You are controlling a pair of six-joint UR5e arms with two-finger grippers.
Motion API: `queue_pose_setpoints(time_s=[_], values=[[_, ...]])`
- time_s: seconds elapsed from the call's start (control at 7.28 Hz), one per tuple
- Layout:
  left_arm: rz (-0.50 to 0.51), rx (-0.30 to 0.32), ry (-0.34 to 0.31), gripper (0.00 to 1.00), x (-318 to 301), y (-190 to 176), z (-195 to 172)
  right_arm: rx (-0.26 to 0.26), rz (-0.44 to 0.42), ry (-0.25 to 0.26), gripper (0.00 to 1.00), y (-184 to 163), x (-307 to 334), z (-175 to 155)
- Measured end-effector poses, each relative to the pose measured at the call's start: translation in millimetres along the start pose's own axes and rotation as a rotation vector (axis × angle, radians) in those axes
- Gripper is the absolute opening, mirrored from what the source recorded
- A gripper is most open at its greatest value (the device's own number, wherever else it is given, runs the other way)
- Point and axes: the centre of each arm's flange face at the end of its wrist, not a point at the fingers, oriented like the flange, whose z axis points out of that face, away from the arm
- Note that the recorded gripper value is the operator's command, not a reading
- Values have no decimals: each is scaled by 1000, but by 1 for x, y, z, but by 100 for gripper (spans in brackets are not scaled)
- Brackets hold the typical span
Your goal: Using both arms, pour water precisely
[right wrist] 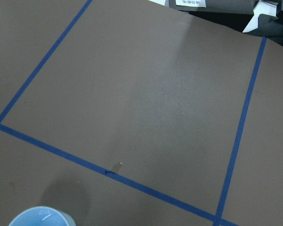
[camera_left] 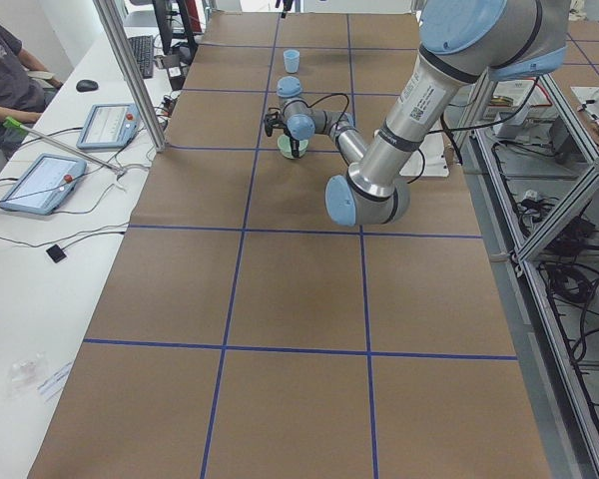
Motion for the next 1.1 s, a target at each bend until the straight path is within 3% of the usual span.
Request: queue_pose_setpoints(time_s=[0.41, 0.69, 1.1], values=[[2, 7, 9, 0, 0, -3, -8, -144, -4, -26, 99, 8, 23, -7], [-2, 26, 41, 0, -25, -12, -41, -200, -40, -33, 99, -3, 35, -16], [75, 23, 23, 0, -188, -2, -98, -219, -47, -38, 99, -6, 39, -16]])
